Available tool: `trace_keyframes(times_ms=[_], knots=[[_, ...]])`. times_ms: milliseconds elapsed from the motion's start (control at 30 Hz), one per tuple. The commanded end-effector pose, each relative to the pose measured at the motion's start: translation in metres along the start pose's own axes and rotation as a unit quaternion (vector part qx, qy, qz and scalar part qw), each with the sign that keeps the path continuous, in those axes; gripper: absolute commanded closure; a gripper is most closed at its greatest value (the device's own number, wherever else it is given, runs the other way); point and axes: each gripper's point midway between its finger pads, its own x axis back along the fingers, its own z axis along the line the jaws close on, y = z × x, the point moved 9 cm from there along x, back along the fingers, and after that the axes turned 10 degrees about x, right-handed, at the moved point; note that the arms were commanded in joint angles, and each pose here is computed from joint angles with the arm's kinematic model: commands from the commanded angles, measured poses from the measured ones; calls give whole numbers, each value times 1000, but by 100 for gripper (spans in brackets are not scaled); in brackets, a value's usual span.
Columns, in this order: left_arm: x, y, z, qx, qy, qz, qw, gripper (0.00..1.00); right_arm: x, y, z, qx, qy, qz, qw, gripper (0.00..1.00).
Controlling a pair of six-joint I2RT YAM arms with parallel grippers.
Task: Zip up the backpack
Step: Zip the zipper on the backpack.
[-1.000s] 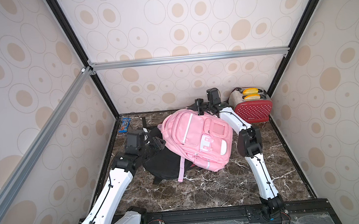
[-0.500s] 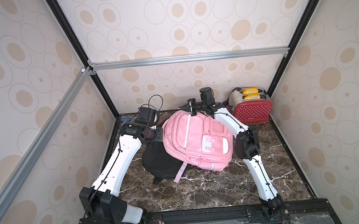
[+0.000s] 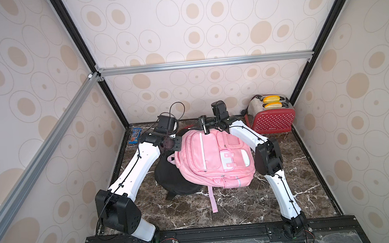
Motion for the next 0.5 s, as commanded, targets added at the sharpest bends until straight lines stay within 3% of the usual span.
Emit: trace_keyframes(times_ms=[0, 233, 467], knots=[[-5, 1, -7, 2, -28, -5, 1000, 38, 11, -26, 28, 31, 22, 22, 999, 100], [-16, 3, -17, 6, -75, 7, 997, 37, 10, -27, 28, 32, 24, 24, 999, 100], [-62, -11, -22, -1, -76, 56, 996, 39, 14, -33, 38, 39, 34, 25, 998, 100]])
